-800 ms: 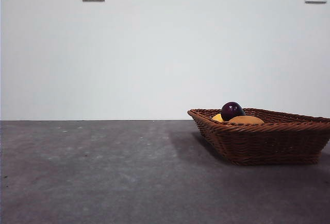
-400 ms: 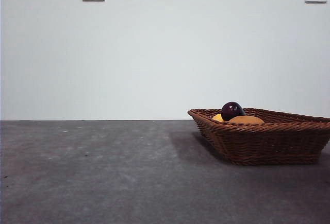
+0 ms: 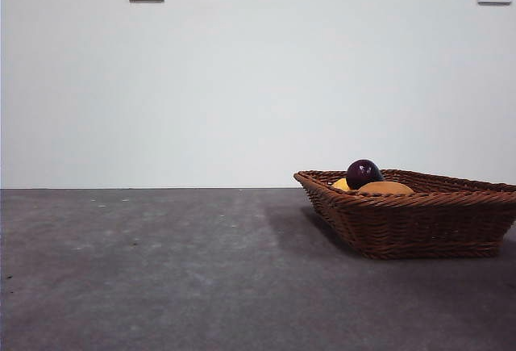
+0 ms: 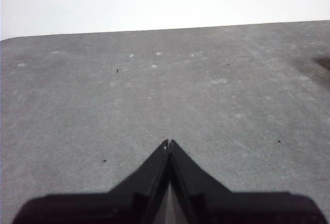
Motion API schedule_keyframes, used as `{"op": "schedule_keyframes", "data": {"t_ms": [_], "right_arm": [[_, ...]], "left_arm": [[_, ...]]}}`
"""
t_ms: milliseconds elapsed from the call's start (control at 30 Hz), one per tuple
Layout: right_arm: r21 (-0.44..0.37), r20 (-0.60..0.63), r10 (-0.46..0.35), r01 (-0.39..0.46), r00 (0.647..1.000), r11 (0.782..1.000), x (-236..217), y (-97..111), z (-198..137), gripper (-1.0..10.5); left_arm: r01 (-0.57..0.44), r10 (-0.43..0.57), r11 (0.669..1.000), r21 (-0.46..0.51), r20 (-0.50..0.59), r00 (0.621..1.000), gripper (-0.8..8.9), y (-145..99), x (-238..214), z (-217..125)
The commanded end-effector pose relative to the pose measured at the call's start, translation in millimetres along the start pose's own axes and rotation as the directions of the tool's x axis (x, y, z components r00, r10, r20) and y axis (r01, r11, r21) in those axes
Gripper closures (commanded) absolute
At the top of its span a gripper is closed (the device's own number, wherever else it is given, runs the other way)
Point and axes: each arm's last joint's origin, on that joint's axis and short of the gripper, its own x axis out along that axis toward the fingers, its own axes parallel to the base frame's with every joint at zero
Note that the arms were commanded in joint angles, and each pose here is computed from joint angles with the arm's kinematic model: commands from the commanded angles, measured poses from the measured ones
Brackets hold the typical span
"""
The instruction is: Help me put the vegetables on the table into the basket
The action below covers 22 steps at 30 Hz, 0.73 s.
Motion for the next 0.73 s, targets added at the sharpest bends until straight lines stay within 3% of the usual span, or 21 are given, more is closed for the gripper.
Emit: {"op": "schedule_keyframes", "data": {"t_ms": [33,200,733], "right_arm": [[0.004,-0.001,-0.005,0.005,1.0,1.0,0.8,-0.4,-2.5,9.5],[-0.006,0.0,-0.014,0.014,1.0,1.0,0.8,-0.7,-2.5,9.5],[-0.046,-0.02,0.091,-0.092,0.996,0.995,0.7,2.3,-3.6,9.5]], "left_arm": [[-0.003,0.003,1.0,-0.007,-0.003,1.0,8.17,0.3,1.0,-2.9],[-0.003,0.003,1.0,-0.007,-0.003,1.0,8.17,0.3,1.0,-2.9],[-0.003,0.003,1.0,-0.007,-0.003,1.0,8.17,0.3,1.0,-2.9]]}}
